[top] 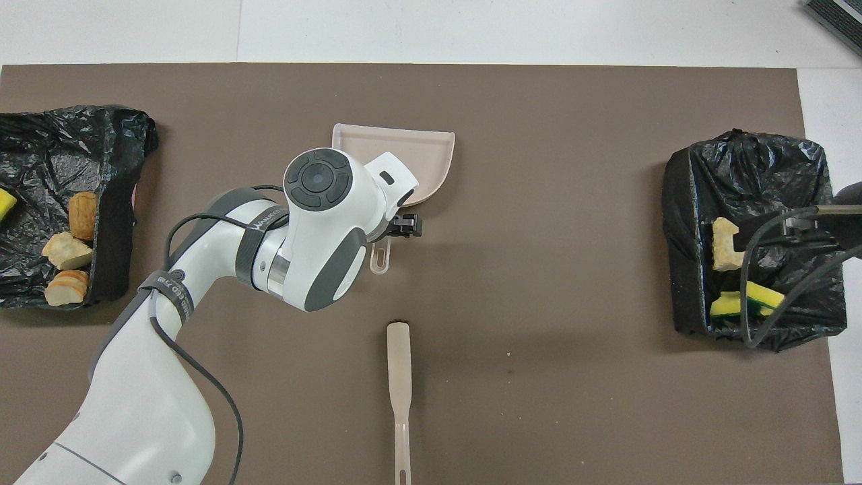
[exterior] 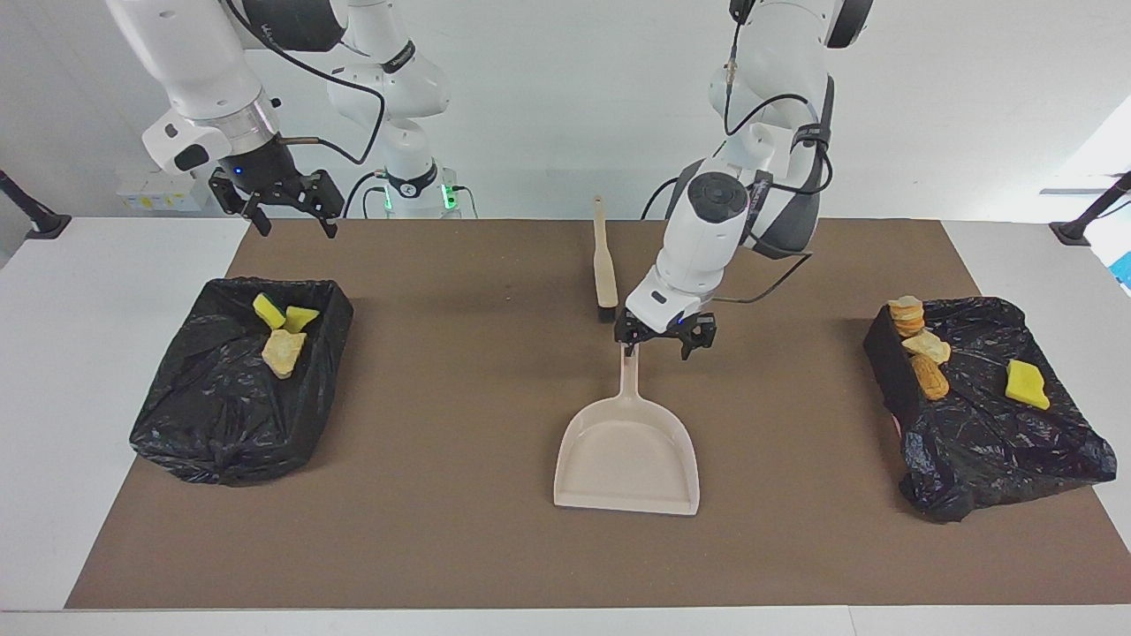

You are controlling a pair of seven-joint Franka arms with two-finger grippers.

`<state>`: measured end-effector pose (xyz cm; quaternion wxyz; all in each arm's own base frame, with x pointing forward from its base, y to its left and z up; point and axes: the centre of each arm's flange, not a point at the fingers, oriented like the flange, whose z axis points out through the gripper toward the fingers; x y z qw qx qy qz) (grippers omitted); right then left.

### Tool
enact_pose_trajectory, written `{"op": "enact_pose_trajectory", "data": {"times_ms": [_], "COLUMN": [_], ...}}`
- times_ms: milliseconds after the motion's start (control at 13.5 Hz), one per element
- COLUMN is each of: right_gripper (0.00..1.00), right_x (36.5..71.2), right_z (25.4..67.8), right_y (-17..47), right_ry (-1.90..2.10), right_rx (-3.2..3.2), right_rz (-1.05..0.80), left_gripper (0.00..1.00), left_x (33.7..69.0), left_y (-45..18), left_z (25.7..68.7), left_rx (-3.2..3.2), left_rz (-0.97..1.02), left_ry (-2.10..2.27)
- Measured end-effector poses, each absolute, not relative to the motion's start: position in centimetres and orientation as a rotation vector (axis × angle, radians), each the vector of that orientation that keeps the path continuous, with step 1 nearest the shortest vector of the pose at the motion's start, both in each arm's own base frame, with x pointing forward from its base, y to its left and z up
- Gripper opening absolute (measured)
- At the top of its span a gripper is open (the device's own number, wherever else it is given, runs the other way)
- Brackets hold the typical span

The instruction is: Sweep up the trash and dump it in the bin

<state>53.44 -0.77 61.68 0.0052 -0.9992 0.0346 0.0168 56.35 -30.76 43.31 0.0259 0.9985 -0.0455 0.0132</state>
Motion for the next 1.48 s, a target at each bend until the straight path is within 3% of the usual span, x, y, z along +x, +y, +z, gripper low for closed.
{"op": "enact_pose_trajectory", "data": {"times_ms": [445,667,1112,1483], "right_gripper": [1.0,1.0,1.0,1.0], "right_x": [53.4,53.4,53.4,53.4], "right_z": [61.7,61.7,61.7,61.7], "right_y": [-0.8,-0.8,-0.8,-0.8], "right_ry": [0.108,0.108,0.108,0.108], "right_rx": [-3.129,-3.129,-3.129,-3.129], "right_rz": [0.052,0.052,0.052,0.052], "left_gripper": [1.0,1.0,1.0,1.0], "left_x": [50.7,49.3,49.9,54.1], "left_y": [-18.2,-15.2,-8.2,-6.9], "left_z": [52.9,55.8,65.8,66.8], "left_rx": [3.132,3.134,3.132,3.13], "left_rz": [0.058,0.077,0.113,0.064], "left_ry": [-0.118,-0.163,-0.251,-0.225]}}
